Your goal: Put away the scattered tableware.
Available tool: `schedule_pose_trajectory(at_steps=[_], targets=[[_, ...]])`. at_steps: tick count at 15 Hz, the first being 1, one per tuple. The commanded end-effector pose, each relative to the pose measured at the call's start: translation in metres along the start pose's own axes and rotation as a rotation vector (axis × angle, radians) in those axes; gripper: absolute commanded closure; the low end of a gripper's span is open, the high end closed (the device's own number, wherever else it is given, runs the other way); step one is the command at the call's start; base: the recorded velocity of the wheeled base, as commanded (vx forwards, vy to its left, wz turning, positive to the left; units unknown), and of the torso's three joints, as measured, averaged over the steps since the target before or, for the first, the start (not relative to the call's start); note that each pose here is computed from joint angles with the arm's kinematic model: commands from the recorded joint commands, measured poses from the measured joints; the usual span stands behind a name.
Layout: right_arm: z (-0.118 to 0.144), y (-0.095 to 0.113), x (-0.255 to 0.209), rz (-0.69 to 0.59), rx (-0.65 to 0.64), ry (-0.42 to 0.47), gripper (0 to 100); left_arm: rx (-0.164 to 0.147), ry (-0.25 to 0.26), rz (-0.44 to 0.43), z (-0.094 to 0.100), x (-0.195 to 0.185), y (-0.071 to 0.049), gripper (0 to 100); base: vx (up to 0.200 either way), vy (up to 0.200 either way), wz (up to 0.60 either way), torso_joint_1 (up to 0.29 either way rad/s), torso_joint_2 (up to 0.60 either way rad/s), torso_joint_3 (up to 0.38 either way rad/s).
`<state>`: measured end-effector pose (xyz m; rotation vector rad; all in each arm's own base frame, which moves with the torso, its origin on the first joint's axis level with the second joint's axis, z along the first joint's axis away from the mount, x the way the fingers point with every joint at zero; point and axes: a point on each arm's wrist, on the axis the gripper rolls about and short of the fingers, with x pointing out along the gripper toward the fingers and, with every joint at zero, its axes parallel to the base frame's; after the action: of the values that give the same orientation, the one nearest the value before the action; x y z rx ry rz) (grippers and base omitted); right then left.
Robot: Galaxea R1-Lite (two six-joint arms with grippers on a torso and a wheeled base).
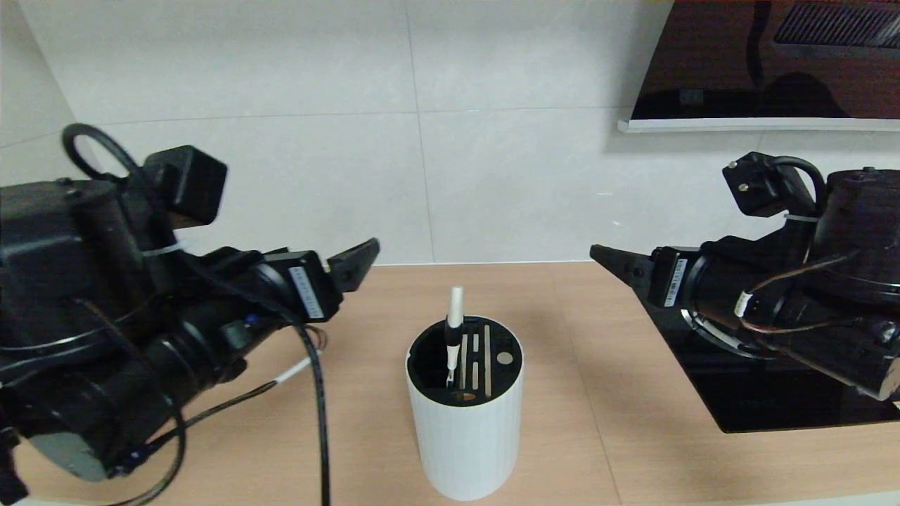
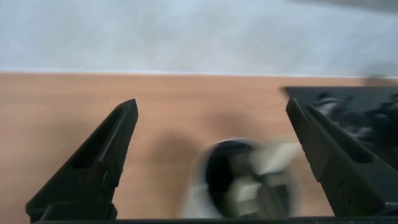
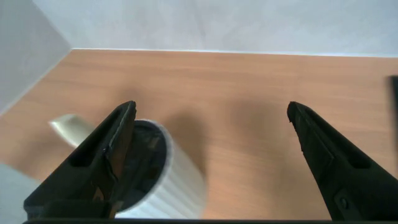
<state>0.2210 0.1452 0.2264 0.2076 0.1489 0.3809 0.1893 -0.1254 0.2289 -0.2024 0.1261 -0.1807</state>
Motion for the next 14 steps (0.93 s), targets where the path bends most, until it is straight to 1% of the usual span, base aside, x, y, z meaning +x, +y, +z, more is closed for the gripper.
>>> schedule_pose_trajectory(at_steps=[1,2,3,4,6,7,8,9,10,11,12,13,14], targets=[[0.004,-0.016,-0.021,-0.05,0.011,-0.035,0,-0.021,-0.029,0.09,0.002,-0.039,0.048,0,0.0,0.0,0.0,0.0,0.0,0.0],[0.004,-0.028,-0.035,-0.091,0.017,-0.048,0,-0.025,-0.047,0.124,-0.001,-0.054,0.059,0,0.0,0.0,0.0,0.0,0.0,0.0],[0.003,-0.035,-0.052,-0.112,0.021,-0.07,0,-0.023,-0.081,0.128,-0.002,-0.072,0.066,0,0.0,0.0,0.0,0.0,0.0,0.0],[0.005,-0.041,-0.074,-0.133,0.027,-0.113,0,0.008,-0.094,0.142,-0.006,-0.091,0.073,0,0.0,0.0,0.0,0.0,0.0,0.0],[0.004,-0.053,-0.119,-0.17,0.027,-0.194,0,0.088,-0.103,0.147,-0.015,-0.132,0.084,0,0.0,0.0,0.0,0.0,0.0,0.0],[0.004,-0.057,-0.143,-0.192,0.025,-0.249,0,0.119,-0.113,0.156,-0.018,-0.153,0.09,0,0.0,0.0,0.0,0.0,0.0,0.0],[0.0,-0.061,-0.168,-0.224,0.011,-0.295,0,0.142,-0.124,0.202,-0.022,-0.169,0.096,0,0.0,0.0,0.0,0.0,0.0,0.0],[-0.006,-0.062,-0.192,-0.24,-0.02,-0.319,0,0.159,-0.146,0.205,-0.026,-0.182,0.099,0,0.0,0.0,0.0,0.0,0.0,0.0],[-0.006,-0.062,-0.192,-0.24,-0.02,-0.319,0,0.159,-0.146,0.205,-0.026,-0.182,0.099,0,0.0,0.0,0.0,0.0,0.0,0.0],[-0.02,-0.062,-0.237,-0.253,-0.06,-0.368,0,0.174,-0.215,0.181,-0.034,-0.209,0.102,0,0.0,0.0,0.0,0.0,0.0,0.0],[-0.026,-0.062,-0.251,-0.291,-0.079,-0.393,0,0.183,-0.231,0.188,-0.038,-0.218,0.102,0,0.0,0.0,0.0,0.0,0.0,0.0],[-0.027,-0.062,-0.255,-0.299,-0.084,-0.401,0,0.187,-0.236,0.185,-0.039,-0.22,0.101,0,0.0,0.0,0.0,0.0,0.0,0.0],[-0.038,-0.06,-0.276,-0.362,-0.128,-0.462,0,0.196,-0.288,0.166,-0.047,-0.235,0.1,0,0.0,0.0,0.0,0.0,0.0,0.0]])
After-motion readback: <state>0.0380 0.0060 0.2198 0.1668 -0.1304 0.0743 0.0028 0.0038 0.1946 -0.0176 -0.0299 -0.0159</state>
